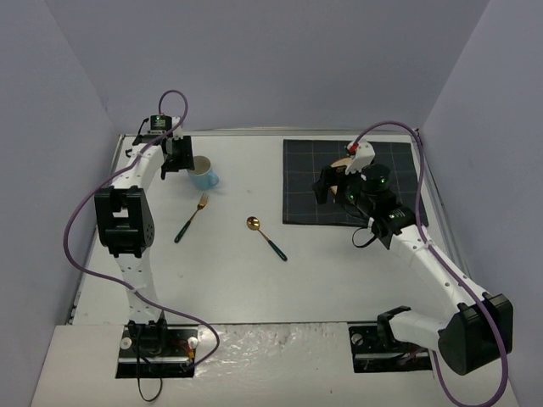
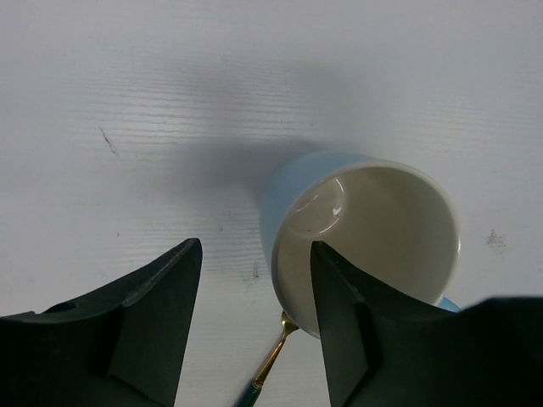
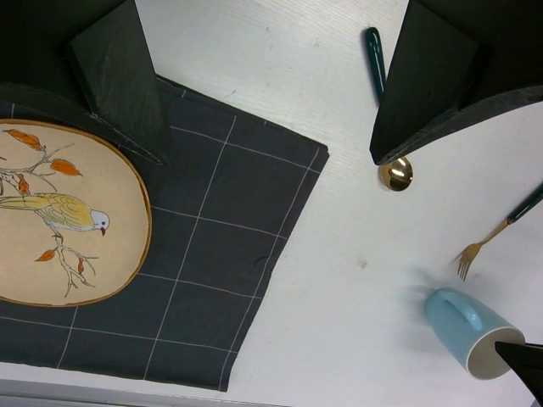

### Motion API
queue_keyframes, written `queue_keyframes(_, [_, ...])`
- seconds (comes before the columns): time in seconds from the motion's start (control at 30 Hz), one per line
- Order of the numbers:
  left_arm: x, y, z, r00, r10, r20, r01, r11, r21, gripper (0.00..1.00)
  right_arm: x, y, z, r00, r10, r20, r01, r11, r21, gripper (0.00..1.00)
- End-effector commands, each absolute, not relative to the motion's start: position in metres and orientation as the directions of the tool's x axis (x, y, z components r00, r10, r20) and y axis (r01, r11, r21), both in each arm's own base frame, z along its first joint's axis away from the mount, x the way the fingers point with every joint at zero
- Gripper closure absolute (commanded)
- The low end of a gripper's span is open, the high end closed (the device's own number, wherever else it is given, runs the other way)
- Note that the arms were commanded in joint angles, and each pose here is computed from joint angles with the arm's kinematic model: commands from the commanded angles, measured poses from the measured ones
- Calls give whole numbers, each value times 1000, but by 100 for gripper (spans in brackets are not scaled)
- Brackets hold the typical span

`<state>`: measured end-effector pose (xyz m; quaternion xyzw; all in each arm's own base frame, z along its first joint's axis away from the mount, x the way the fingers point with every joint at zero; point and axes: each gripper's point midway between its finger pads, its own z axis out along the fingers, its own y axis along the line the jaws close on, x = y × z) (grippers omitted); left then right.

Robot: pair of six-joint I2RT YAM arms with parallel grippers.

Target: Set the dinner table for one person

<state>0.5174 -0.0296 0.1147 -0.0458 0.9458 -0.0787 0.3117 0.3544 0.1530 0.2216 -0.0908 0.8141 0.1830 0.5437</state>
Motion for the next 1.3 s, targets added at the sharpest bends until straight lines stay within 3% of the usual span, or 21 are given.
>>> queue_keyframes(0.0, [540, -35, 151, -725, -134, -676, 11, 979, -205, 53, 356, 161, 249, -303, 58, -951, -396, 900, 180, 0])
queue_keyframes(0.27, [543, -37, 145, -736, -123, -665, 26, 978, -209, 63, 356, 161, 245, -310, 43, -950, -392, 904, 169, 0])
queue_keyframes(0.5, [548, -40, 159, -715, -130, -687, 37, 974, -223, 98, 358, 164, 244, -307, 23, -951, -389, 909, 148, 0])
queue_keyframes(0.77, [536, -55, 204, -676, -152, -721, 42, 969, -243, 100, 356, 197, 249, -265, -83, -961, -463, 885, 51, 0])
queue_keyframes(1.07, [486, -120, 241, -671, -91, -736, 74, 979, -188, 100, 359, 270, 250, -209, -206, -956, -606, 795, -38, 1])
queue_keyframes(1.27, [453, -157, 262, -667, -88, -740, 109, 971, -213, 100, 367, 306, 250, -180, -240, -954, -666, 743, -61, 8])
